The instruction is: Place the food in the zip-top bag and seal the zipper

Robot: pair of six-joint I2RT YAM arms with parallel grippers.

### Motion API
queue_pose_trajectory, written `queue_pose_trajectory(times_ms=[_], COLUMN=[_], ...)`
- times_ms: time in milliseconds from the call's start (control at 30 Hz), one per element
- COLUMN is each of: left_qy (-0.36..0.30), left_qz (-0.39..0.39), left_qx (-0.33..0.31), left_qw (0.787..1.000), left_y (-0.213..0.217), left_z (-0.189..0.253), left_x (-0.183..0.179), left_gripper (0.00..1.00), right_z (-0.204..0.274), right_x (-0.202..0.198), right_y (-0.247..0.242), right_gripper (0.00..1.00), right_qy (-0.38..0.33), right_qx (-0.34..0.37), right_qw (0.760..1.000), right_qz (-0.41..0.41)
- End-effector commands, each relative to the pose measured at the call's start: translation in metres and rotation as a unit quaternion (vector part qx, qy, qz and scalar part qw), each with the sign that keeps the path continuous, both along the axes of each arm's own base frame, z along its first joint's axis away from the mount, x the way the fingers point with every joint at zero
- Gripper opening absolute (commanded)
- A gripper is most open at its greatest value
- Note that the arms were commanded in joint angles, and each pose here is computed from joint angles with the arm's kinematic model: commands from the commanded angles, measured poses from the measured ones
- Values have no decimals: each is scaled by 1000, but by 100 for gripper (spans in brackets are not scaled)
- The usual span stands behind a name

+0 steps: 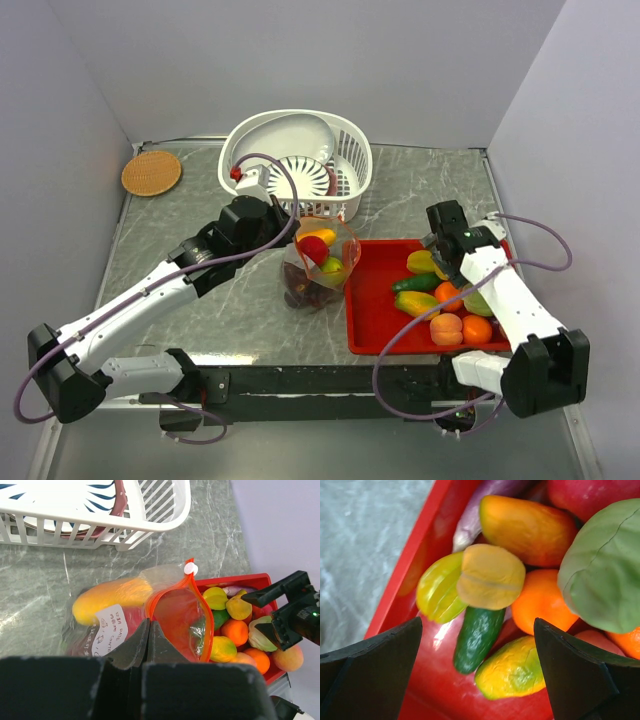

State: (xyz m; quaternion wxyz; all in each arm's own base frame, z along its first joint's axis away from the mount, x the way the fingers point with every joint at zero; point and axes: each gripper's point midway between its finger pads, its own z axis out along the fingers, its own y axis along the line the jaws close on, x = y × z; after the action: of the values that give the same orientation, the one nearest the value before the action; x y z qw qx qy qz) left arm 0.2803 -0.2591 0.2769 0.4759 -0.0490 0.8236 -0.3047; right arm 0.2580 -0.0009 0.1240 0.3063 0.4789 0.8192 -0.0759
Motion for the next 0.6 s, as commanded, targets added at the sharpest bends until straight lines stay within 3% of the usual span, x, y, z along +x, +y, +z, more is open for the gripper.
queue_pose_trajectory(times_ms=[0,167,367,433,533,567], left_qy=[-33,-30,-32,-31,-29,-29], left_qz=[-3,-3,-1,0,-1,-1], left_qx=[-25,-24,-22,-23,-22,-22], left_qw=[999,999,999,999,999,999], left_y=[1,0,1,1,0,0], left_z=[28,26,26,26,24,24], left_x=[0,1,1,2,2,2], left_gripper=[1,1,1,1,1,1], right_z=[-9,-26,-38,-43,-45,-43], right_x=[0,3,8,9,10,10], right_y=[-18,-25,-32,-31,-31,-32], right_gripper=[100,96,81,73,53,41], right_qy=[13,26,26,33,39,36], right_qx=[-29,-31,-36,-35,-37,-37], right_qw=[999,998,998,998,998,998], right_qz=[-35,-41,-43,-39,-35,-34])
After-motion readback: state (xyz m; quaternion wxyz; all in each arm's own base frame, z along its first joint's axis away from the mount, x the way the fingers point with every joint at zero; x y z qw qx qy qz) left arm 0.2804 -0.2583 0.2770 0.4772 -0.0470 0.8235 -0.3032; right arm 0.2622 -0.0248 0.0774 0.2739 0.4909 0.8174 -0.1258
